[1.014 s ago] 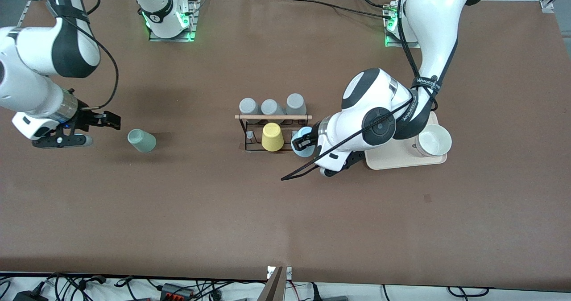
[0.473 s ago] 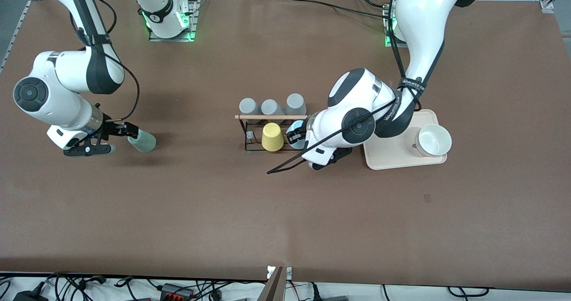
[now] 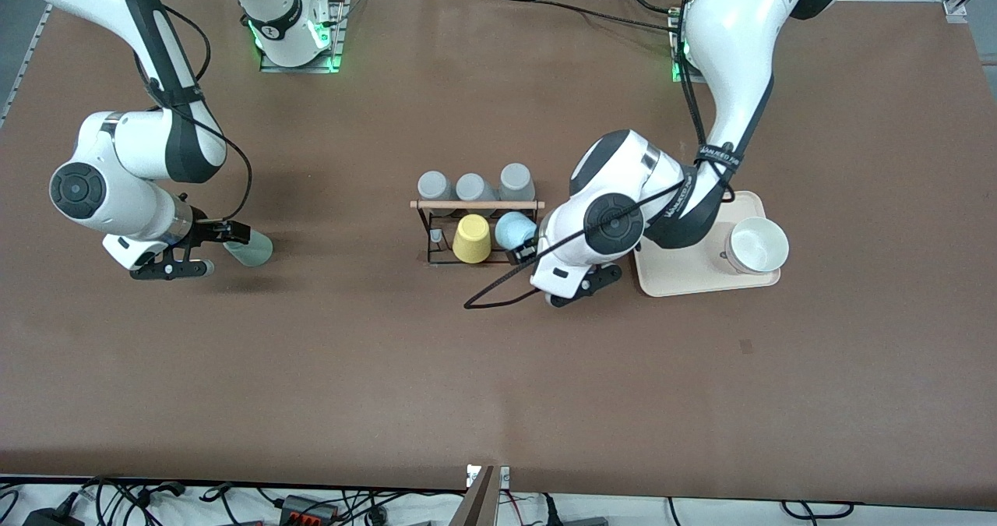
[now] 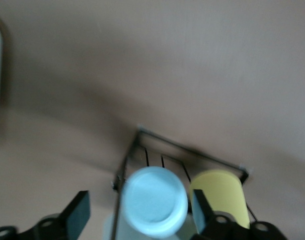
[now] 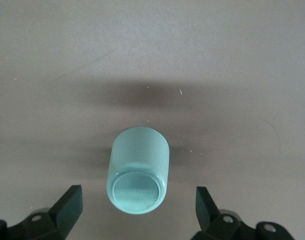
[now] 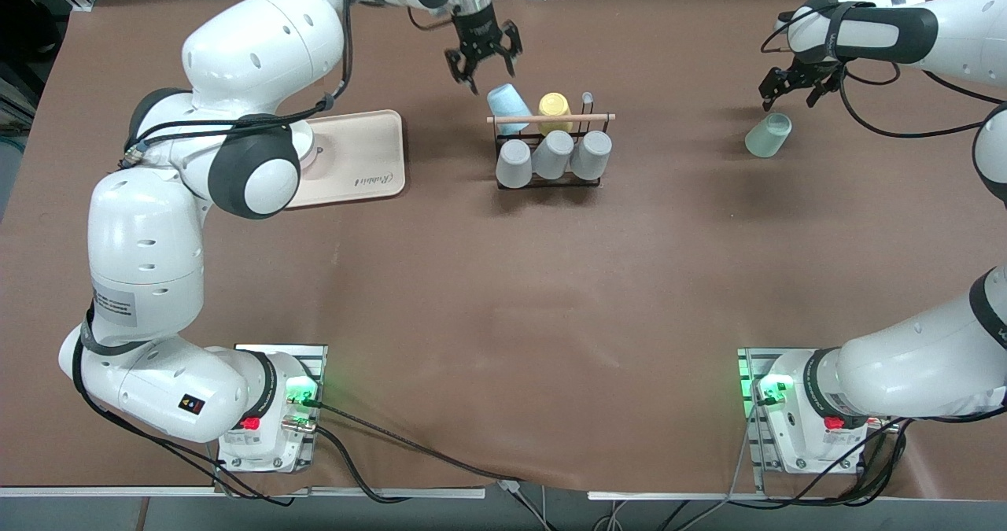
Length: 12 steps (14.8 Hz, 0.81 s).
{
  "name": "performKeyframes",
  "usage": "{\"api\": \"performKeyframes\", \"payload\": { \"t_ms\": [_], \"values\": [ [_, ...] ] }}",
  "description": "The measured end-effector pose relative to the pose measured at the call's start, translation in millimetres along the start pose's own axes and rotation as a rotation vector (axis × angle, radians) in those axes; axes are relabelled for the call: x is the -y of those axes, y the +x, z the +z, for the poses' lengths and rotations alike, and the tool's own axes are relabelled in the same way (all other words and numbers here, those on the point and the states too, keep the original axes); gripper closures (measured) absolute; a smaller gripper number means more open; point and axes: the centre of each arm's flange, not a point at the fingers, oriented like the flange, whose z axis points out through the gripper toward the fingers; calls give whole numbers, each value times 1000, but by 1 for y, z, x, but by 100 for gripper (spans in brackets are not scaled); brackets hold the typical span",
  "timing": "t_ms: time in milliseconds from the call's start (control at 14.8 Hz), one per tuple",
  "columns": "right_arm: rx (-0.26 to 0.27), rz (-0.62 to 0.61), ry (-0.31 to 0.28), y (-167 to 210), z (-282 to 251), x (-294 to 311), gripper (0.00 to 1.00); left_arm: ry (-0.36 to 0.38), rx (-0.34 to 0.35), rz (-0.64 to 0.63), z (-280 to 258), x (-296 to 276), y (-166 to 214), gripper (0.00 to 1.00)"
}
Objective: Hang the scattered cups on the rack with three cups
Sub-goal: 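Lower the blue cup onto the rack peg and open the left gripper, then raise the left gripper away while the right gripper grasps the green cup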
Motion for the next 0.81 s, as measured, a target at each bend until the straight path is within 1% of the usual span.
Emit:
{"api": "performKeyframes", "payload": {
  "t_ms": [68,135,203,406,541,676,811],
  "values": [
    [7,4,3,0,5,-1,0,-11,-52,-6,-26,7,9,0],
    [14,6,4,0,10,-2,0,-27,-88,-26,-56,21,21,0],
    [19,7,5,1,14,-2,0,-35,-107,-56,-87,40,34,0],
    [30,6,6,1,22,-1,0,-45,-131,-156,-163,107,68,0],
    [35,5,6,1,26,0,0,-45,-138,-205,-198,143,79,0],
    [37,4,6,2,31,0,0,-20,-126,-226,-227,171,73,0],
    [41,3,6,3,36,1,0,27,-99,-174,-253,195,58,0]
  ]
}}
